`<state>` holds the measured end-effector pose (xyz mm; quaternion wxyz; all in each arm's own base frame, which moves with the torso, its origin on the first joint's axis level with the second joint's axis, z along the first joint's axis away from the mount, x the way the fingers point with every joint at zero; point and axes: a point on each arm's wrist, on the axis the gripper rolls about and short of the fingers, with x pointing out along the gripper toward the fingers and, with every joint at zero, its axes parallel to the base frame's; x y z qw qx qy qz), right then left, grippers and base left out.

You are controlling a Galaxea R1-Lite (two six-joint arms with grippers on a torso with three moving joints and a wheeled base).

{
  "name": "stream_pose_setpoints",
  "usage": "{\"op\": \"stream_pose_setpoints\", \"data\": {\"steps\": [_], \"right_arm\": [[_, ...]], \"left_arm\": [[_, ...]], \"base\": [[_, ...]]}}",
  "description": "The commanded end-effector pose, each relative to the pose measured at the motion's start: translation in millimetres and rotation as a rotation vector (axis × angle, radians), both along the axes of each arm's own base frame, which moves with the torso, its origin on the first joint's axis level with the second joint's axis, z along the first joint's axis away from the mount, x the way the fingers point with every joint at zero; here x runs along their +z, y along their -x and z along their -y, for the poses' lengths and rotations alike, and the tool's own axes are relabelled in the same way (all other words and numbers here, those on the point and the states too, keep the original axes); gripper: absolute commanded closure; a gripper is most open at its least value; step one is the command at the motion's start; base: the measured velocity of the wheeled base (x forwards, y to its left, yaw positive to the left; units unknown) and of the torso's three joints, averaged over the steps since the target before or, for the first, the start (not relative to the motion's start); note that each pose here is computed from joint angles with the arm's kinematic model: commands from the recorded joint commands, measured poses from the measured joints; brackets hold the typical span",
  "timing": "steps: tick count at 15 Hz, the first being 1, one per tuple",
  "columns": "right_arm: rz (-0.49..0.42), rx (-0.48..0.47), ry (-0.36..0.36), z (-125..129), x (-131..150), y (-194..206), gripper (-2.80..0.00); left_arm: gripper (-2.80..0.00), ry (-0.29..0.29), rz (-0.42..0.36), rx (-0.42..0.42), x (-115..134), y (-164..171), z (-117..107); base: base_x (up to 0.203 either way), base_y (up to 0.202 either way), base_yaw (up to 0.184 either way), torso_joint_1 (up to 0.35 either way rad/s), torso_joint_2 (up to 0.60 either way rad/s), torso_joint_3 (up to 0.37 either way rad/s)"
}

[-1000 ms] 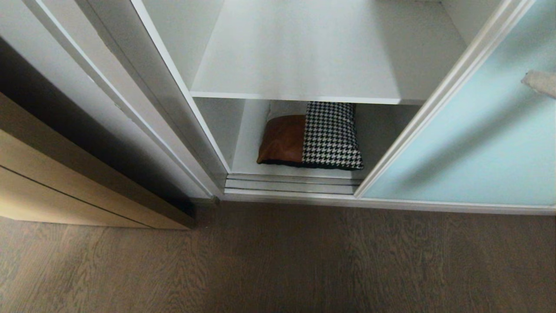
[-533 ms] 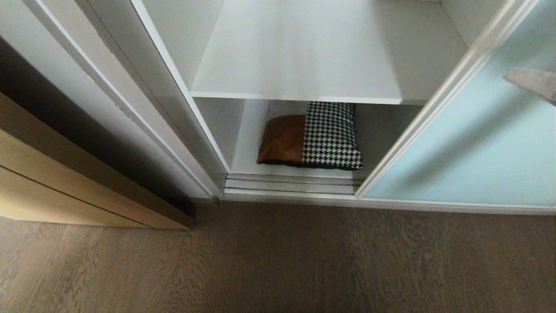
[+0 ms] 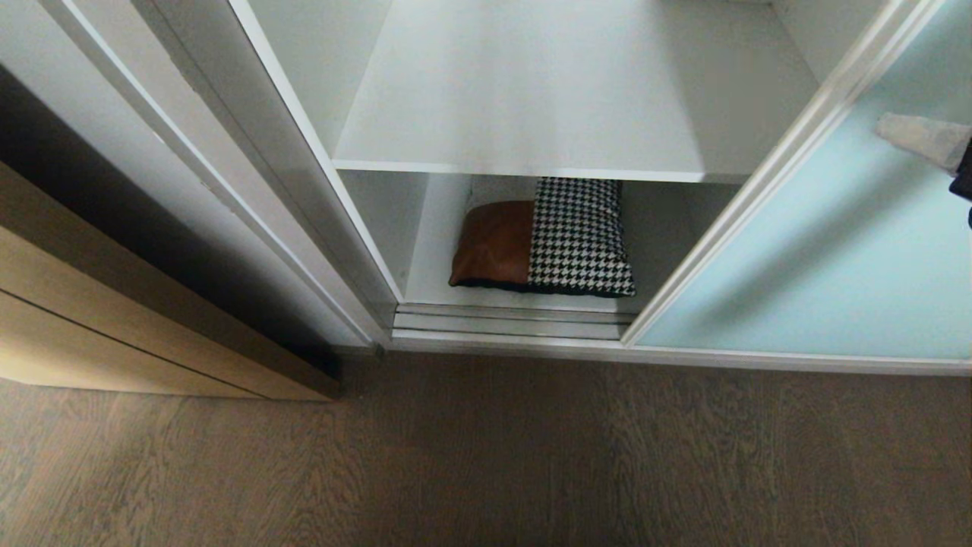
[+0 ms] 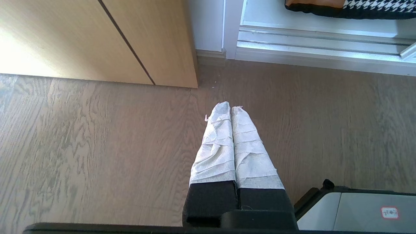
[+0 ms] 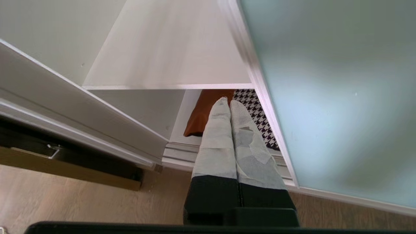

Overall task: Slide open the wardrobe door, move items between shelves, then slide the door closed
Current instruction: Close the door

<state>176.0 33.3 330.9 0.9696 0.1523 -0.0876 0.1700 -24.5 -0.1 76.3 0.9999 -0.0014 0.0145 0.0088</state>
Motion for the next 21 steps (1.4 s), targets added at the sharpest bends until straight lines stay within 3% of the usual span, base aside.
{"op": "stream_pose_setpoints", "data": {"steps": [1, 21], "right_arm": [[-0.021, 0.001, 0.002, -2, -3, -10, 0.0], [-0.035, -0.035, -0.023, 2, -12, -49, 0.0]], "left_arm": [[0.0, 0.0, -0.002, 0.0, 0, 0, 0], [0.0, 0.0, -0.002, 0.001, 0, 0, 0]], "base": [[0.0, 0.0, 0.0, 0.0, 0.0, 0.0], [0.0, 0.0, 0.0, 0.0, 0.0, 0.0]]}}
